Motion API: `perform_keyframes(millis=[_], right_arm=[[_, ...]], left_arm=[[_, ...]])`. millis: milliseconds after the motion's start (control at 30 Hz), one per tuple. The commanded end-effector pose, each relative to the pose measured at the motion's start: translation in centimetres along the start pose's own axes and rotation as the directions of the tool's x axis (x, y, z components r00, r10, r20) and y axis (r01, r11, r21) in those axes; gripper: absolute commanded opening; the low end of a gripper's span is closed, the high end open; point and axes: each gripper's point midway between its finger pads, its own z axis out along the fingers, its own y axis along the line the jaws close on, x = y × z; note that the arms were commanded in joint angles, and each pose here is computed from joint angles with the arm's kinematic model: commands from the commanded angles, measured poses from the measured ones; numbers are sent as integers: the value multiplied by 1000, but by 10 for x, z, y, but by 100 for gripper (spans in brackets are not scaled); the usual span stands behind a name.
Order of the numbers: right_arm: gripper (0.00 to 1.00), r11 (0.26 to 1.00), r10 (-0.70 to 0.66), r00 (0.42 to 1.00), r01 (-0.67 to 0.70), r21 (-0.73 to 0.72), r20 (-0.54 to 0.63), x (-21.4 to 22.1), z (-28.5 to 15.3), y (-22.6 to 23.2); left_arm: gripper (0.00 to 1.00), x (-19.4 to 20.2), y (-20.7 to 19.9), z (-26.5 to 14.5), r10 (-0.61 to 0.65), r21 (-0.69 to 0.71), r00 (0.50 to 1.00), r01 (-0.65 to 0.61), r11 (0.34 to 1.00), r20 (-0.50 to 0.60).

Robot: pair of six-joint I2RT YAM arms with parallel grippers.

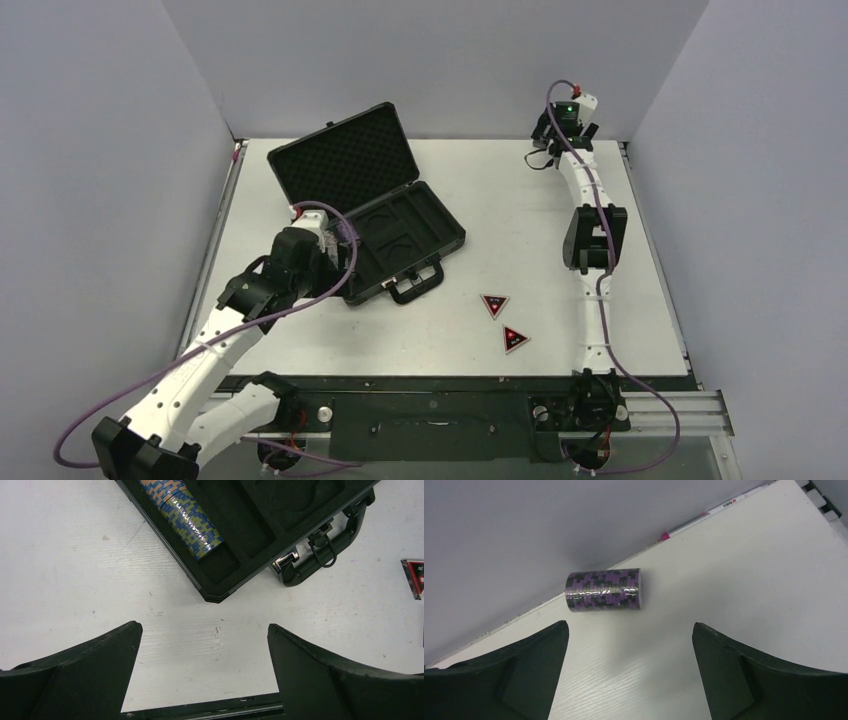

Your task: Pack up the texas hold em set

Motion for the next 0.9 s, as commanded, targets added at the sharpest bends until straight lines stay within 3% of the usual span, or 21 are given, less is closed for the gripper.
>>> perform_keyframes(millis=[0,267,400,500,633,767,833,867], right_arm=[[87,984,171,985,-172,-51,-31,-14,4,-10],[90,891,425,899,-436,-129,-106,6,31,-16],[91,797,558,818,-575,-183,-140,11,49,-17],[91,687,673,717,-697,-202,-185,22,63,-22],[94,674,678,713,-701,-233,-181,18,66,-19],[95,621,738,658,-749,-233,-148,12,69,-21],[95,560,795,593,-799,-220,-131,14,74,-21],[95,479,847,512,-852,-212,-144,18,78,-20]], left_arm=[[96,-28,-7,0,50,16,998,-51,999,45],[96,-30,-2,5,68,-8,998,-68,998,17],[96,-30,2,3,59,-17,998,-59,998,21],[96,-31,3,2,49,-24,999,-49,999,19],[96,-33,1,6,38,-21,999,-38,999,18],[96,-36,-1,13,36,-19,999,-36,999,8],[96,-37,-2,15,38,-18,999,-38,999,2],[96,-38,-3,17,41,-14,999,-41,999,-1]])
